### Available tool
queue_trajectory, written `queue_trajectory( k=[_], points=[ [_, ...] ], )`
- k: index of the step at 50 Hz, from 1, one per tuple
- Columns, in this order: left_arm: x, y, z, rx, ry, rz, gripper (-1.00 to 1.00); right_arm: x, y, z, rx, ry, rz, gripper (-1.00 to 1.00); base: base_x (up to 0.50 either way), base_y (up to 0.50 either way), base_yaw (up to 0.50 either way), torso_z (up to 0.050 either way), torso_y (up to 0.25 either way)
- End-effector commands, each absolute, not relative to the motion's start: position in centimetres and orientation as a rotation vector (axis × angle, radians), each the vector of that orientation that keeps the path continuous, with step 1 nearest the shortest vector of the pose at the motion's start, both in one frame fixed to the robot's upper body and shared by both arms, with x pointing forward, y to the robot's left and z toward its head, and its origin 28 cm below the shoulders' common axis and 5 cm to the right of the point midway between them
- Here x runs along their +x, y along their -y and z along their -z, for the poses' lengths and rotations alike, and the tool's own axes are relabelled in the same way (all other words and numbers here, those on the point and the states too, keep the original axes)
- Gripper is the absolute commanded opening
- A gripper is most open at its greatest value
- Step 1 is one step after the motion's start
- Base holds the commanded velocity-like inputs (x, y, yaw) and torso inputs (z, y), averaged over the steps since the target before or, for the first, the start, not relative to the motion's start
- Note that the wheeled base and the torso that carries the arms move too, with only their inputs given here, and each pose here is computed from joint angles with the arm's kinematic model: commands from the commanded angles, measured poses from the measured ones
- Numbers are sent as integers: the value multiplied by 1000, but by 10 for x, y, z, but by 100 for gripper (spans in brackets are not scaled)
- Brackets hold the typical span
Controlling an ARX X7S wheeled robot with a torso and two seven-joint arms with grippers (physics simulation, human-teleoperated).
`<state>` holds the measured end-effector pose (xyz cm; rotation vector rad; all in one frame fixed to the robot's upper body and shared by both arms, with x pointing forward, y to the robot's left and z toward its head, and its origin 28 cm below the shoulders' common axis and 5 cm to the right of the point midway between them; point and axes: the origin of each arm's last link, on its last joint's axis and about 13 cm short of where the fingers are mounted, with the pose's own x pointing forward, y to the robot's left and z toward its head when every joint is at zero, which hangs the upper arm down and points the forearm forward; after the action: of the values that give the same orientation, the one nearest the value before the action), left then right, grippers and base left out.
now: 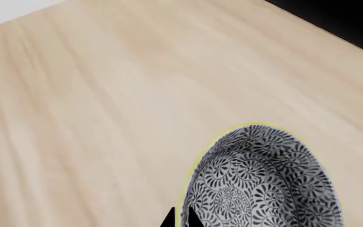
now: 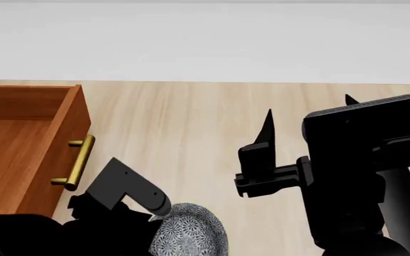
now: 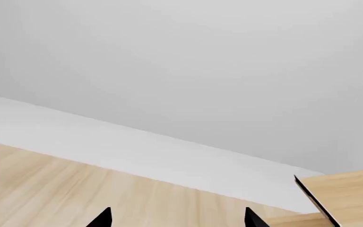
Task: Put the bowl in the bottom drawer of the cabinet.
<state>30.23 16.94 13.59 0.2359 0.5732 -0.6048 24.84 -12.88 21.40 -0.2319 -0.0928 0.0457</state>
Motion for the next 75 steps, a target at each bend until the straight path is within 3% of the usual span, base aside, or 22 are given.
queue_trajectory(
  k=[1, 45, 75],
  points=[
    [299, -174, -153, 223, -497, 573, -100, 248, 129, -214, -230, 96, -44, 100, 0, 0, 0, 0, 0],
    [292, -179, -179, 221, -438, 539, -100, 246, 129, -216, -225, 103, -47, 100, 0, 0, 0, 0, 0],
    [281, -205, -242, 312, -412, 255, -100, 246, 130, -216, -217, 100, -57, 100, 0, 0, 0, 0, 0]
  ],
)
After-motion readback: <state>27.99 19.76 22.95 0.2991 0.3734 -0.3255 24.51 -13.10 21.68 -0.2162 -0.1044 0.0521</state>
